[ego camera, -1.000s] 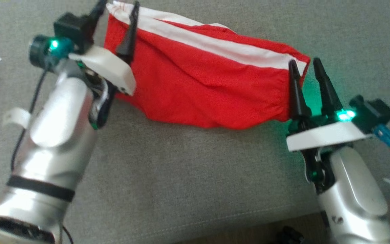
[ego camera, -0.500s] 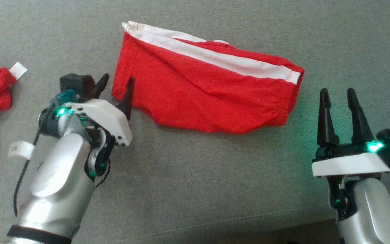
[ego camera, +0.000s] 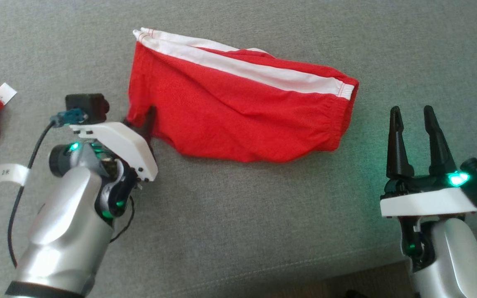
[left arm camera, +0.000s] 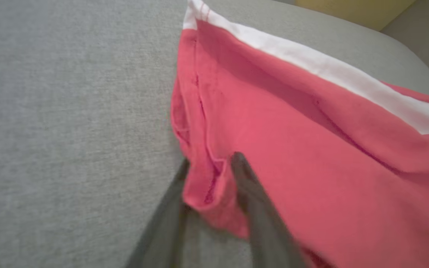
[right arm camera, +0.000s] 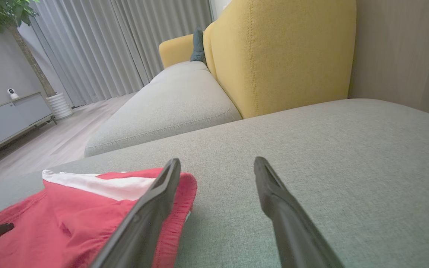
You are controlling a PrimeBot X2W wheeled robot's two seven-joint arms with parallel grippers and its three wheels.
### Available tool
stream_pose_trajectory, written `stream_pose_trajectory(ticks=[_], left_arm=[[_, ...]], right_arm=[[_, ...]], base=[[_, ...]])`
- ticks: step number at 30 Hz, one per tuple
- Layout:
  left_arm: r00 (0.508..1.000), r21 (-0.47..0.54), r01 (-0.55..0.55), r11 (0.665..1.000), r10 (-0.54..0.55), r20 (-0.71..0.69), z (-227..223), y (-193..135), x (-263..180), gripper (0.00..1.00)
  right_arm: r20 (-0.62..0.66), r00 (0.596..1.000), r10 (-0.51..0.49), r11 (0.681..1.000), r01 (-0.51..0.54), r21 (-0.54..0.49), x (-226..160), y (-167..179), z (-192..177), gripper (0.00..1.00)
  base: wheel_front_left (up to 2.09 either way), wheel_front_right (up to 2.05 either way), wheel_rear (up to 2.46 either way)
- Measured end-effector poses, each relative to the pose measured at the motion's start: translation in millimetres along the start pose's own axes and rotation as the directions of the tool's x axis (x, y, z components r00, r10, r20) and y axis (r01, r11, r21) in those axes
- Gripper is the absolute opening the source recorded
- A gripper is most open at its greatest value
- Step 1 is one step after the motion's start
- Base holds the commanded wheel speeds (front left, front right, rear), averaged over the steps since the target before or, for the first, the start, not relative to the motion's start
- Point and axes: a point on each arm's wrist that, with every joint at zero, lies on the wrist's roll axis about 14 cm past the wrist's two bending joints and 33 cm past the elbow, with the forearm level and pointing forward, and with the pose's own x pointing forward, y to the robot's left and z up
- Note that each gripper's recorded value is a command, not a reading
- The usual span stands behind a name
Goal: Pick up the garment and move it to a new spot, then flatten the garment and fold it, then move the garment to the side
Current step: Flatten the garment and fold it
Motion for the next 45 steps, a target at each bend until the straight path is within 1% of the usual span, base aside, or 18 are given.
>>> stream_pose_trajectory(ticks=[1, 4, 8, 15, 18, 22, 26, 29, 30, 31, 32, 34, 36, 40, 42, 45], left_arm=[[1.000, -0.001, 0.009, 1.000, -0.009, -0.005, -1, -3, 0, 0.00], [1.000, -0.006, 0.017, 1.000, -0.017, -0.007, -2, -6, 0, 0.00], [0.999, -0.018, 0.012, 1.000, -0.011, 0.034, 1, -5, -3, 0.00], [0.988, -0.111, -0.026, 0.993, 0.042, 0.151, 13, 4, -28, 0.00], [0.982, -0.170, -0.059, 0.984, 0.088, 0.170, 6, 11, -46, 0.00], [0.975, -0.250, -0.104, 0.963, 0.149, 0.166, -12, 17, -72, 0.00], [0.970, -0.293, -0.122, 0.948, 0.177, 0.168, -21, 16, -90, 0.00], [0.964, -0.320, -0.128, 0.939, 0.194, 0.183, -20, 16, -95, 0.00], [0.960, -0.326, -0.132, 0.936, 0.202, 0.193, -19, 16, -97, 0.02], [0.956, -0.326, -0.136, 0.936, 0.210, 0.204, -18, 18, -98, 0.49], [0.952, -0.318, -0.142, 0.937, 0.217, 0.215, -16, 19, -99, 1.00], [0.943, -0.302, -0.147, 0.942, 0.226, 0.245, -11, 21, -102, 1.00], [0.912, -0.254, -0.151, 0.955, 0.234, 0.338, 7, 22, -110, 1.00], [0.862, -0.152, -0.162, 0.975, 0.215, 0.460, 35, 22, -122, 1.00], [0.841, -0.110, -0.165, 0.980, 0.199, 0.504, 46, 18, -129, 1.00], [0.822, -0.065, -0.172, 0.983, 0.180, 0.541, 55, 12, -136, 1.00]], right_arm=[[0.000, 1.000, -0.001, 1.000, 0.001, 0.000, 0, 0, 0, 1.00], [0.003, 1.000, -0.004, 1.000, 0.004, -0.001, -1, -1, 2, 1.00], [0.007, 1.000, -0.005, 1.000, 0.005, -0.001, -1, -2, 3, 1.00], [0.021, 1.000, -0.003, 1.000, 0.003, -0.016, 1, -2, 8, 1.00], [0.012, 1.000, 0.002, 1.000, -0.001, -0.029, 2, 0, 7, 1.00], [-0.019, 1.000, 0.010, 0.999, -0.011, -0.039, 2, 2, 3, 1.00], [-0.023, 0.999, 0.034, 0.999, -0.035, -0.041, 7, 11, 6, 1.00], [-0.028, 0.999, 0.047, 0.998, -0.048, -0.043, 10, 15, 6, 1.00], [-0.033, 0.998, 0.053, 0.997, -0.055, -0.046, 11, 18, 6, 1.00], [-0.037, 0.998, 0.058, 0.997, -0.060, -0.046, 11, 19, 5, 1.00], [-0.041, 0.997, 0.062, 0.997, -0.064, -0.045, 12, 21, 5, 1.00], [-0.046, 0.997, 0.068, 0.996, -0.070, -0.047, 12, 23, 5, 1.00], [-0.054, 0.996, 0.077, 0.995, -0.080, -0.058, 13, 26, 6, 1.00], [-0.061, 0.994, 0.086, 0.994, -0.089, -0.060, 13, 29, 11, 1.00], [-0.080, 0.992, 0.099, 0.993, -0.104, -0.057, 12, 35, 10, 1.00], [-0.129, 0.982, 0.141, 0.988, -0.147, -0.044, 10, 50, 6, 1.00]], base=[[0.00, 0.00, 0.00], [0.00, 0.00, 0.00], [0.00, 0.00, 0.00], [0.00, 0.00, 0.00], [0.00, 0.00, 0.00], [0.00, 0.00, 0.00], [0.00, 0.00, 0.00], [0.00, 0.00, 0.00], [0.00, 0.00, 0.00], [0.00, 0.00, 0.00], [0.00, 0.00, 0.00], [0.00, 0.00, 0.00], [0.00, 0.00, 0.00], [0.00, 0.00, 0.00], [0.00, 0.00, 0.00], [0.00, 0.00, 0.00]])
